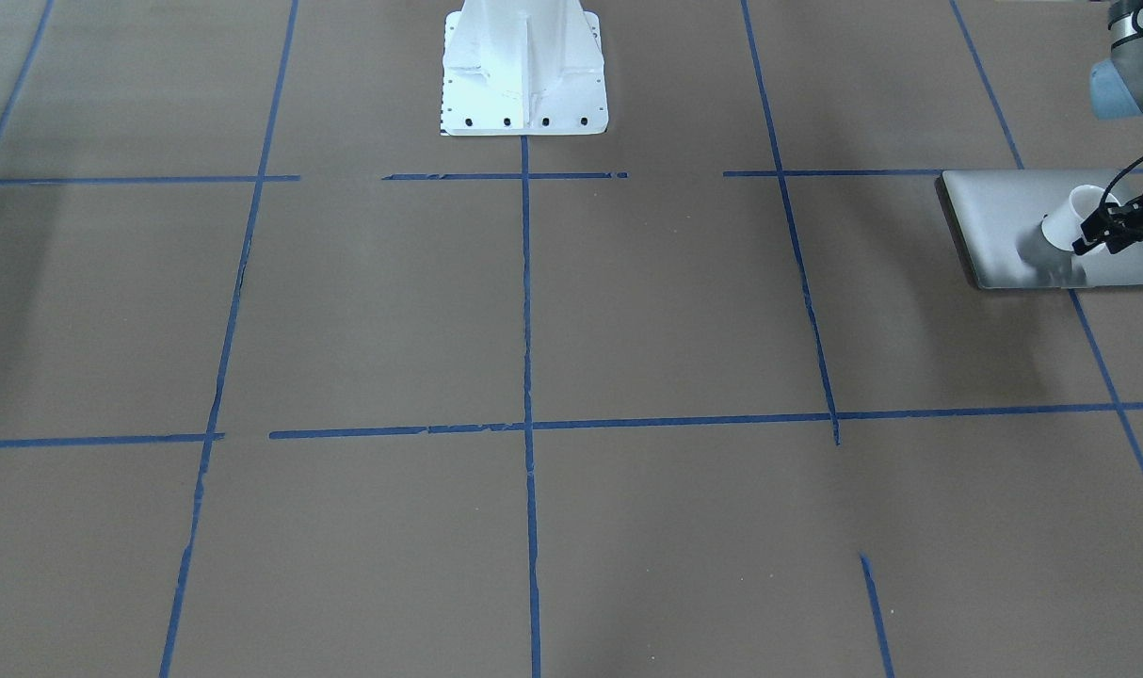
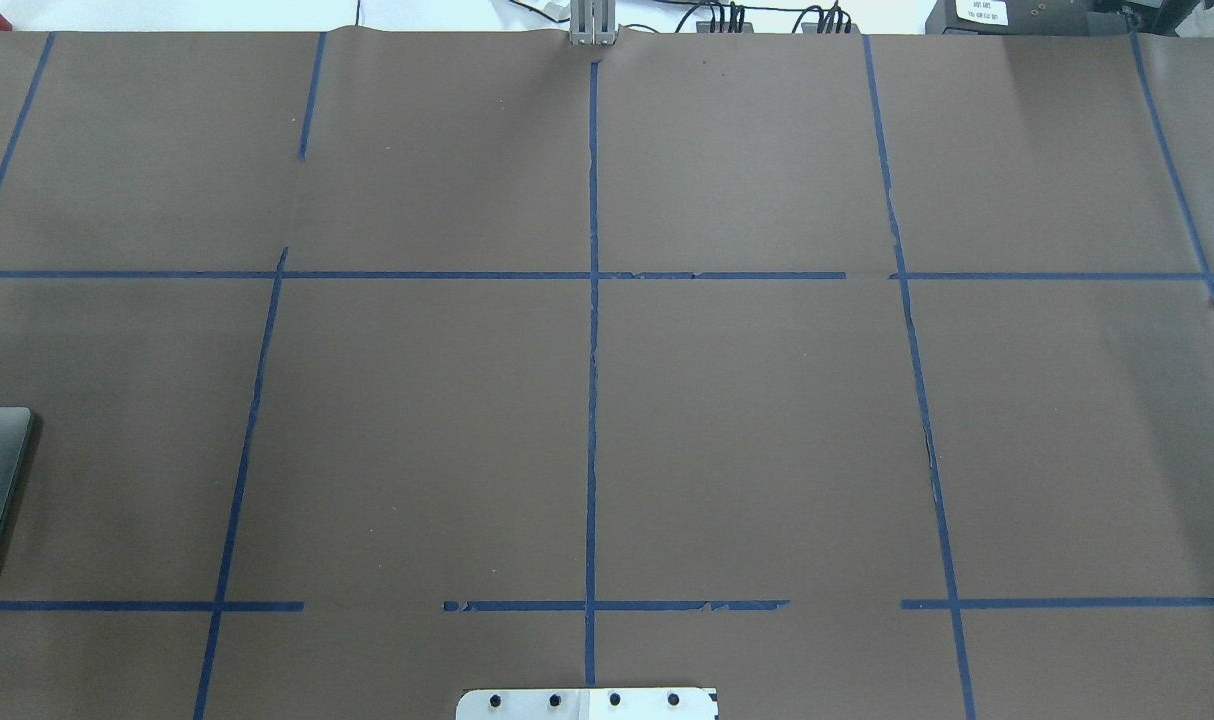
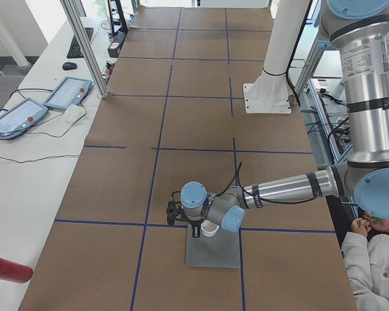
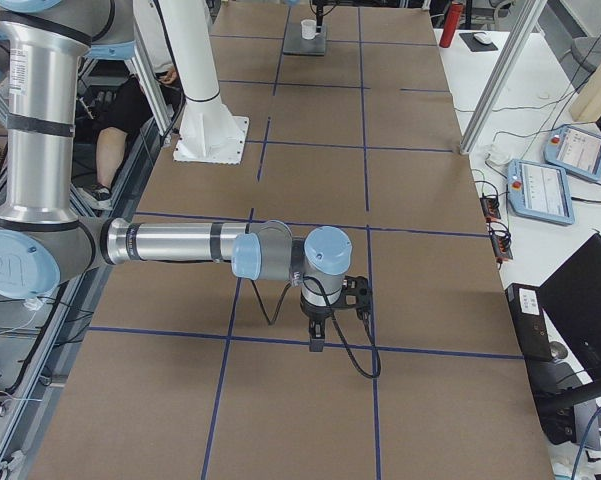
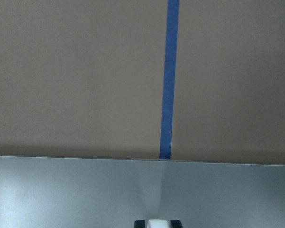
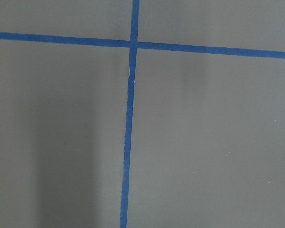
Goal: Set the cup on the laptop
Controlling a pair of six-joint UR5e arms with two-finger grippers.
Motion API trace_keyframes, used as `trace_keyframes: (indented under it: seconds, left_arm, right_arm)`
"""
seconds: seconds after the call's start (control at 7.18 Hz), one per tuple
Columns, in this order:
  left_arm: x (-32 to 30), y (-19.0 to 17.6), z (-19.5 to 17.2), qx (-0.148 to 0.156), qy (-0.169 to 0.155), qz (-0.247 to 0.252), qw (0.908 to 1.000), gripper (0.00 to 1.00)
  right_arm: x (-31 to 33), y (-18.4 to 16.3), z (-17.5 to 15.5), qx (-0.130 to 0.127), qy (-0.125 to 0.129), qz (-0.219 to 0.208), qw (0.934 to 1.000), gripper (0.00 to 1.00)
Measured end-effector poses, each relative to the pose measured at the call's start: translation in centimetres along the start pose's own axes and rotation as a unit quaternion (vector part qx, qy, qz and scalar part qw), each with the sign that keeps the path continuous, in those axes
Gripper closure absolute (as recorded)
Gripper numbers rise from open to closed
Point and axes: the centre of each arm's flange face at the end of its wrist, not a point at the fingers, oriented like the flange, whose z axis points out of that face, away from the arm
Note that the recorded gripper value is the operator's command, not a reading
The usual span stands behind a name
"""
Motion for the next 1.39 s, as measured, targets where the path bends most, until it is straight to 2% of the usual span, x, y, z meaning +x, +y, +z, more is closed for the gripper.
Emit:
trace_keyframes:
  seconds: [0.28,0.42,0.56,0.7,0.84,1.11,1.39]
  left_arm:
    - [1.5,-0.8,-1.7,0.017,0.009,0.016,0.9997,0.16]
    - [1.2,-1.4,-3.5,0.038,0.011,0.032,0.9987,0.16]
    - [-0.4,-1.8,-5.8,0.059,0.007,0.050,0.9970,0.16]
    - [-2.3,-1.9,-7.7,0.067,-0.003,0.061,0.9959,0.11]
    - [-3.6,-2.1,-9.5,0.063,-0.012,0.066,0.9958,0.00]
    - [-3.3,-3.9,-13.4,0.046,-0.022,0.070,0.9963,0.00]
    - [-2.8,-4.9,-14.7,0.038,-0.022,0.066,0.9969,0.00]
  right_arm:
    - [0.0,0.0,0.0,0.000,0.000,0.000,1.0000,0.00]
    - [0.0,0.0,0.0,0.000,0.000,0.000,1.0000,0.00]
    - [0.0,0.0,0.0,0.000,0.000,0.000,1.0000,0.00]
    - [0.0,0.0,0.0,0.000,0.000,0.000,1.0000,0.00]
    - [0.0,0.0,0.0,0.000,0.000,0.000,1.0000,0.00]
    - [0.0,0.0,0.0,0.000,0.000,0.000,1.0000,0.00]
    - [0.0,0.0,0.0,0.000,0.000,0.000,1.0000,0.00]
